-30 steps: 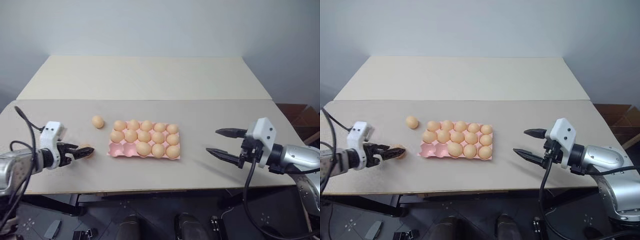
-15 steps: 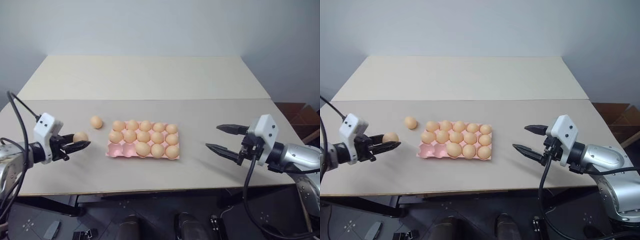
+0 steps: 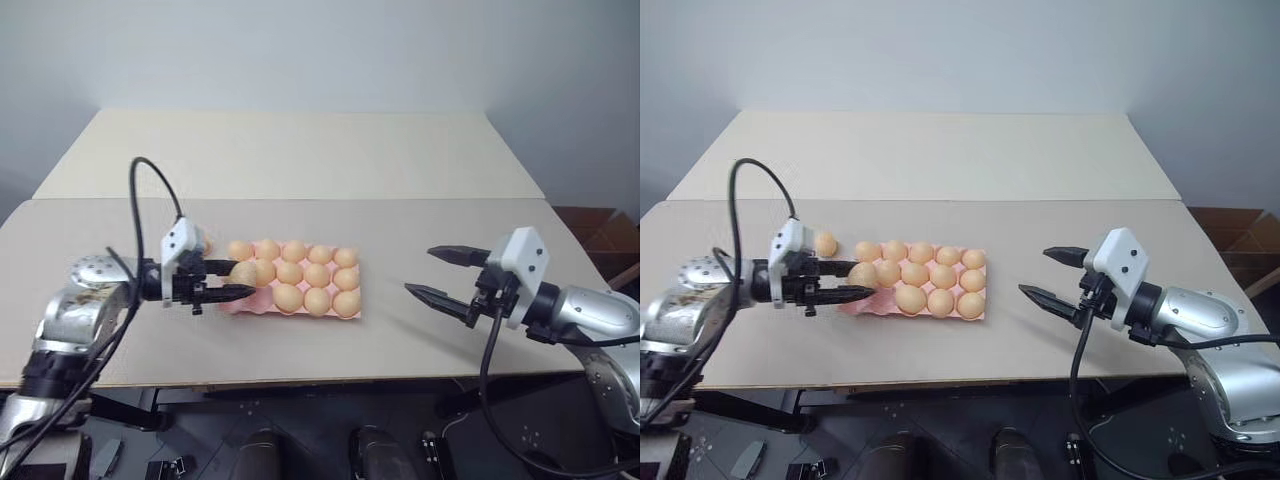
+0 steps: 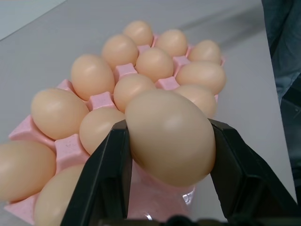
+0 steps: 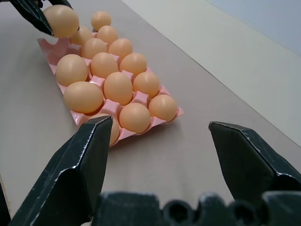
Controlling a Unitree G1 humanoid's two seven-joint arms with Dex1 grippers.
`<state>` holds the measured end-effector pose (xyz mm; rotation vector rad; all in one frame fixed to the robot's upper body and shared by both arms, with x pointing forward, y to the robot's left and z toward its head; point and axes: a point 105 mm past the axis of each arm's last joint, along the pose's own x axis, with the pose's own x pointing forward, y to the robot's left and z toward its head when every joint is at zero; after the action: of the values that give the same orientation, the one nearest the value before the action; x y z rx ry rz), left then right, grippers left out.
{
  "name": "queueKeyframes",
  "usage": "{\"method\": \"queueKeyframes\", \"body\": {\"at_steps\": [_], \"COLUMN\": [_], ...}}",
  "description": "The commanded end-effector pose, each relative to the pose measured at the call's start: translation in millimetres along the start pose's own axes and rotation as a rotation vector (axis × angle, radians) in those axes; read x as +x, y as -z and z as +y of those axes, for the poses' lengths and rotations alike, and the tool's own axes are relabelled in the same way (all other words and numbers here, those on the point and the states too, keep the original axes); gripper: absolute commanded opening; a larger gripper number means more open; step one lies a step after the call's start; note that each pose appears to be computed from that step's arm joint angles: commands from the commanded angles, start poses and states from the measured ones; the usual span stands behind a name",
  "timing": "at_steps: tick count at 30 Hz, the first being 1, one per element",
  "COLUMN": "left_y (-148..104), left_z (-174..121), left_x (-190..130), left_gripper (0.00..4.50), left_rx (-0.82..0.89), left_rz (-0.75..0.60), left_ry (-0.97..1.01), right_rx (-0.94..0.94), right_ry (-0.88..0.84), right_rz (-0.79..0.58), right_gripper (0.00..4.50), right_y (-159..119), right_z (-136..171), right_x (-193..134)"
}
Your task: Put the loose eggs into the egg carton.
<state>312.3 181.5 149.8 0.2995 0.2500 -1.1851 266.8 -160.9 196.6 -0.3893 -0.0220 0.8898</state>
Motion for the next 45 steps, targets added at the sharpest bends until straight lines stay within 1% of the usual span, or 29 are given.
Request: {"method": "queueKeyframes", "body": {"at_steps": [1,3,5,6,7,9,12,14,16,19,21,23,25,29,33,36,37,40,43,45], "left_y": [-2,-1,-6,-9,-11,-14,-24,-28,-28,-17,-5,1,6,18,20,18,17,19,16,14], "left_z": [1,-1,-1,-1,-1,-2,4,10,15,18,12,2,-7,-28,-31,-27,-24,9,32,48], "left_x": [0,-3,-8,-10,-12,-16,-30,-51,-76,-114,-136,-151,-159,-160,-156,-151,-148,-127,-111,-98], "left_gripper": [2.74,3.3,4.02,4.3,4.45,4.45,4.45,4.45,4.45,4.45,4.45,4.45,4.45,4.45,4.45,4.45,4.45,4.45,4.45,4.45], "left_rx": [0.022,0.013,0.011,0.014,0.015,0.035,0.055,0.064,0.062,-0.036,-0.03,-0.041,-0.059,-0.093,-0.112,-0.121,-0.132,-0.224,-0.287,-0.343], "left_rz": [0.024,0.038,0.017,0.006,0.0,-0.01,-0.052,-0.068,-0.053,-0.002,0.024,0.006,-0.018,-0.047,-0.067,-0.074,-0.071,-0.035,-0.036,-0.011], "left_ry": [0.02,0.034,0.028,0.027,0.027,0.026,-0.045,-0.126,-0.22,-0.379,-0.464,-0.521,-0.572,-0.613,-0.645,-0.647,-0.652,-0.759,-0.843,-0.902], "right_rx": [-0.038,-0.037,-0.036,-0.035,-0.034,-0.033,-0.032,-0.033,-0.035,-0.038,-0.044,-0.044,-0.047,-0.049,-0.05,-0.054,-0.055,-0.067,-0.074,-0.081], "right_ry": [0.016,0.017,0.02,0.023,0.025,0.023,0.017,0.011,0.004,-0.004,-0.009,-0.014,-0.022,-0.029,-0.031,-0.032,-0.031,-0.025,-0.019,-0.015], "right_rz": [-0.029,-0.029,-0.03,-0.029,-0.029,-0.029,-0.033,-0.036,-0.037,-0.034,-0.031,-0.032,-0.032,-0.034,-0.03,-0.028,-0.029,-0.034,-0.045,-0.054], "right_gripper": [3.88,3.88,3.88,3.88,3.88,3.88,3.88,3.88,3.88,3.88,3.88,3.88,3.88,3.88,3.88,3.88,3.88,3.88,3.88,3.88], "right_y": [-11,-12,-12,-12,-12,-11,-12,-12,-13,-12,-11,-11,-11,-11,-12,-13,-13,-16,-19,-21], "right_z": [1,1,0,0,-1,0,0,0,-1,-3,-5,-6,-7,-7,-8,-9,-10,-10,-9,-8], "right_x": [-2,-2,-3,-3,-3,-3,-2,-2,-2,-1,-1,0,1,1,0,0,-1,0,1,2]}}
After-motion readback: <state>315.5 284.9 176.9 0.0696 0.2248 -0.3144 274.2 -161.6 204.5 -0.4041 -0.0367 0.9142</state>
